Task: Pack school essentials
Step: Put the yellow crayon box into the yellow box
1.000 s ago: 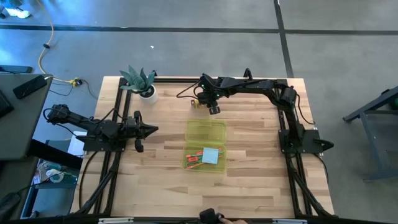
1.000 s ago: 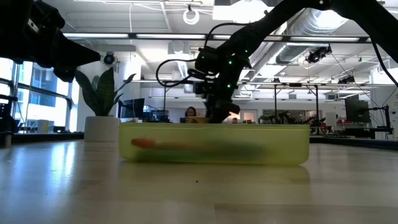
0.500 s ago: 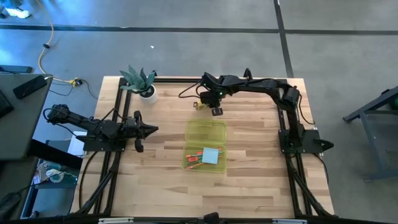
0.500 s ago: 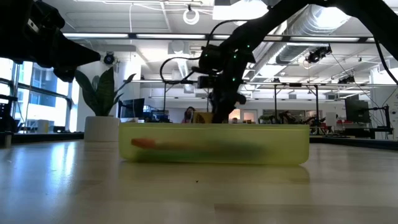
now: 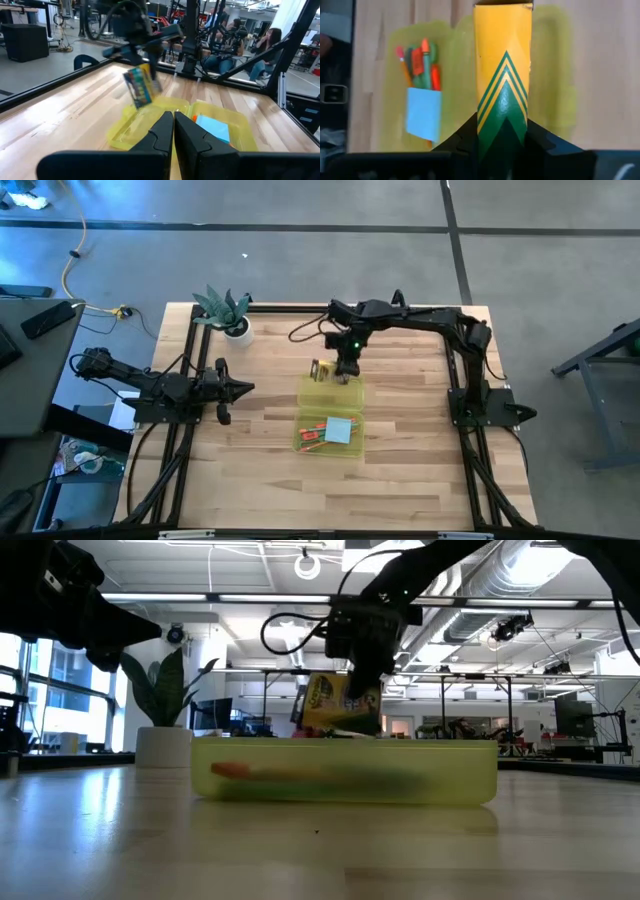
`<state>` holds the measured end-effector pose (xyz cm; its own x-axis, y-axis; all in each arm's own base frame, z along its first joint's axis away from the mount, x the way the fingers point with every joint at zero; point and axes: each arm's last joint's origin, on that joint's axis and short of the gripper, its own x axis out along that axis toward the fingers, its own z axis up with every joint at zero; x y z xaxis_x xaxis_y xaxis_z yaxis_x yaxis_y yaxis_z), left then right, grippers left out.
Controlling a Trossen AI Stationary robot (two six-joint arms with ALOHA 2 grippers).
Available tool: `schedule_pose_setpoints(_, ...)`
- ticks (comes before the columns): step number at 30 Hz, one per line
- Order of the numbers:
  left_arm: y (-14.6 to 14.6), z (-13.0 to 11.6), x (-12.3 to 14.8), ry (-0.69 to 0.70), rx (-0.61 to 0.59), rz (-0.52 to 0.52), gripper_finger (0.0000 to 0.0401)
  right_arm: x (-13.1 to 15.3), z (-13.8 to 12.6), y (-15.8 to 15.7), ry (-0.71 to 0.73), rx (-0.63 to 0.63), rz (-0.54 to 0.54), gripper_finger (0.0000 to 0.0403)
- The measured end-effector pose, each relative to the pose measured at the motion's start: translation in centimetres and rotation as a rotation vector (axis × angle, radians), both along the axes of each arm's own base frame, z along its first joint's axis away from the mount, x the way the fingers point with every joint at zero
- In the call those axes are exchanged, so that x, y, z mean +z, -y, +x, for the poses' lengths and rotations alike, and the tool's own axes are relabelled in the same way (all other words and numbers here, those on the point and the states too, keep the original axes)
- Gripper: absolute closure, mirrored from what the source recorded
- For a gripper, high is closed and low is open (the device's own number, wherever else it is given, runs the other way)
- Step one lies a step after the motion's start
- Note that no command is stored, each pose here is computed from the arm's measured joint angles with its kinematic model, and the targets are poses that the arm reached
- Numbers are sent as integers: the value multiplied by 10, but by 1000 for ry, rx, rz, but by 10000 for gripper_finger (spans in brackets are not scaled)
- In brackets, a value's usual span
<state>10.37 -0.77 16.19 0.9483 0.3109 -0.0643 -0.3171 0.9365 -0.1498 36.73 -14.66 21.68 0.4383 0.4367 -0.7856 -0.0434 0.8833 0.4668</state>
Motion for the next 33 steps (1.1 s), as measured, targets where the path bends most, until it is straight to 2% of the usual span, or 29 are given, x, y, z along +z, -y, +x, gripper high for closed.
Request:
schedule_pose_setpoints(8,0,0,0,0,0,0,396,0,17,-57,-93,13,88,320)
schedule_pose_setpoints(14,0,0,0,0,0,0,396,1,28,-105,-88,103,86,320)
schedule_pose_setpoints(18,0,0,0,0,0,0,396,1,33,-132,-91,119,95,320)
schedule_pose_setpoints(25,0,0,0,0,0,0,396,2,38,-160,-72,111,32,320)
schedule_pose_setpoints(33,0,0,0,0,-1,0,396,-8,46,-174,-91,69,66,320)
